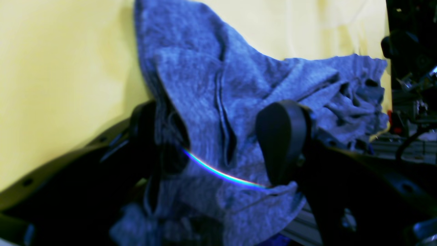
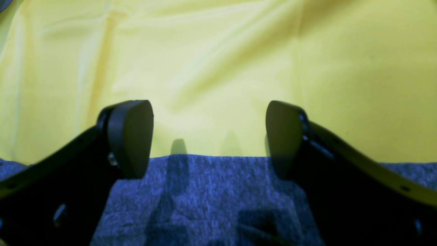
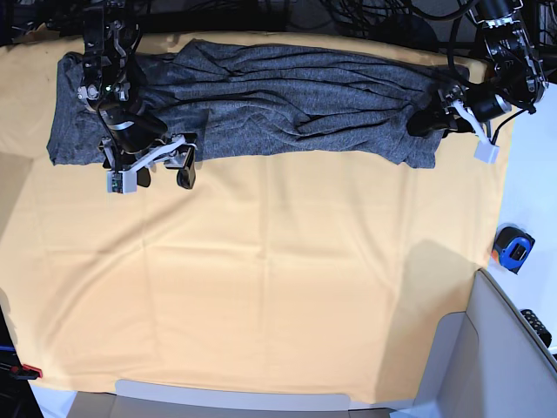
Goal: Fold the T-shirt properly
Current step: 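Grasp the folded shirt's end with the left gripper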
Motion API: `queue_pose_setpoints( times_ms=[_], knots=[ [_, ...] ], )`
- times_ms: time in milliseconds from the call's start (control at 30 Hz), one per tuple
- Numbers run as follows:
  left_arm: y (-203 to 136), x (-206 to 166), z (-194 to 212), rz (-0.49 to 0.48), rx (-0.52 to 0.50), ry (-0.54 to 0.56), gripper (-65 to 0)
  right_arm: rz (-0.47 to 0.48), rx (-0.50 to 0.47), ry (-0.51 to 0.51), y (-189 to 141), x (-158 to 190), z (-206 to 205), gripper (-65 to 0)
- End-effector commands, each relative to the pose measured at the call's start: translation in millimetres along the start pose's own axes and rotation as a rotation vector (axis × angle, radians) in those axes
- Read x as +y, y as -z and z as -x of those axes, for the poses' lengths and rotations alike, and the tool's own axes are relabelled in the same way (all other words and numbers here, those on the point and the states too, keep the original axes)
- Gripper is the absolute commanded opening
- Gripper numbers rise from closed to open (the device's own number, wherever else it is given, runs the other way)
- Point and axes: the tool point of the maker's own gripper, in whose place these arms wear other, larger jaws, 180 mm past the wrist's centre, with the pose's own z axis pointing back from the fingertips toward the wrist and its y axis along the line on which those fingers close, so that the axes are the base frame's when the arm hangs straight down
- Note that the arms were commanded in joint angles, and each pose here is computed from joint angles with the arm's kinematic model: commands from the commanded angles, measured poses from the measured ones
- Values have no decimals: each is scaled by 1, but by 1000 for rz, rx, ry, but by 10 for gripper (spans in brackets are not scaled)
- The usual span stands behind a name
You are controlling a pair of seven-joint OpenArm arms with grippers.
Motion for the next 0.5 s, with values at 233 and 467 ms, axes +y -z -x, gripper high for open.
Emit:
queue_pose_setpoints(
  times_ms=[233,467],
  knots=[
    [7,-1,17,-12,89,15,-228,-7,-56,-8,-2,1,-17,-146],
    [6,0,17,-15,89,16,-342,-6,-57,-6,-2,0,-17,-146]
  ],
)
